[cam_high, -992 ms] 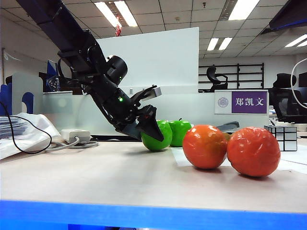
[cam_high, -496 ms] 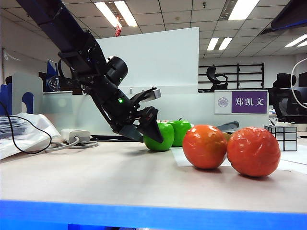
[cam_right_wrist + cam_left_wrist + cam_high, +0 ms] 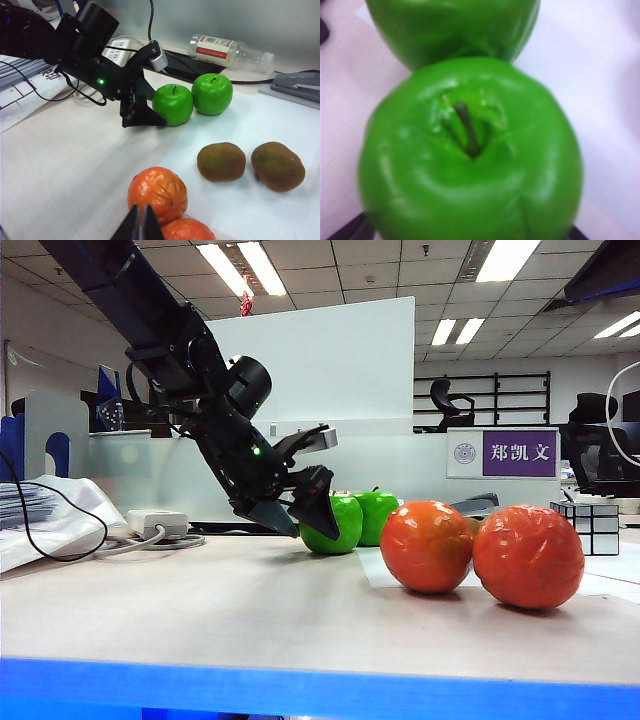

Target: Put the same fruits together.

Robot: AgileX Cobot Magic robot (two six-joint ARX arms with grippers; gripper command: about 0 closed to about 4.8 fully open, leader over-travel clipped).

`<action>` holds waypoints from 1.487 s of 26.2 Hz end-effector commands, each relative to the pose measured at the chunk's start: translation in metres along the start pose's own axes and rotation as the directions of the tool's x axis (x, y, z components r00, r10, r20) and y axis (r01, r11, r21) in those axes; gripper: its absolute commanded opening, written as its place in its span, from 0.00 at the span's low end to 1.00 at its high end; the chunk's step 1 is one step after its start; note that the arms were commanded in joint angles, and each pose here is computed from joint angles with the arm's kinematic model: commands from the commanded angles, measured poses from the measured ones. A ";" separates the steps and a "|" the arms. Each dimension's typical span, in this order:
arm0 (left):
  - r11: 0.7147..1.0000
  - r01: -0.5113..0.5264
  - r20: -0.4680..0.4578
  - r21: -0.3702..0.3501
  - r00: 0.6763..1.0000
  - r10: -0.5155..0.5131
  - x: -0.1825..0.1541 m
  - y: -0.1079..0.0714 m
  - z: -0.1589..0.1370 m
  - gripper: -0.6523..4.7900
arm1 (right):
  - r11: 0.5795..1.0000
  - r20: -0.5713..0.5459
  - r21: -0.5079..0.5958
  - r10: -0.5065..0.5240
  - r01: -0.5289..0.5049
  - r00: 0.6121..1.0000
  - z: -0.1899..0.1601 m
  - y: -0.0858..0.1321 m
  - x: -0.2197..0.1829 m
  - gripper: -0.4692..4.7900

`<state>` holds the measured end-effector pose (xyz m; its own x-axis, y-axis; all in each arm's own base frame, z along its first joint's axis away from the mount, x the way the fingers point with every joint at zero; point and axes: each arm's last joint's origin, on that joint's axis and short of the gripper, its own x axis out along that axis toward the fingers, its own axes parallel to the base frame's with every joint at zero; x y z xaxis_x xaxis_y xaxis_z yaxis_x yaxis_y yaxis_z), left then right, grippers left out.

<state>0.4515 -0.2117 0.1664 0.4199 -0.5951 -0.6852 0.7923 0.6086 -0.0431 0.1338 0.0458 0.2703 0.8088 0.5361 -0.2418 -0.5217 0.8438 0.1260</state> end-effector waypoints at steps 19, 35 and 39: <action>0.969 -0.185 0.104 0.162 0.980 0.169 -0.161 -0.016 0.062 0.79 | 0.999 0.215 -0.029 0.029 -0.023 0.976 0.040 0.005 -0.007 0.13; 0.920 -0.369 0.357 0.134 0.884 0.303 -0.353 -0.087 0.076 0.11 | 0.995 0.500 -0.097 0.065 -0.019 0.864 0.091 0.028 -0.073 0.13; 0.879 -0.454 0.450 0.145 0.822 0.350 -0.401 -0.114 0.069 0.11 | 0.995 0.557 -0.098 0.039 0.019 0.829 0.099 0.037 -0.105 0.13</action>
<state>0.2373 -0.0845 0.4873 0.7986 -0.5291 -0.2869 0.6015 0.7179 0.3503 0.0672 0.0273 0.3888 0.7894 0.5248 0.3184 -0.5594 0.8286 0.0210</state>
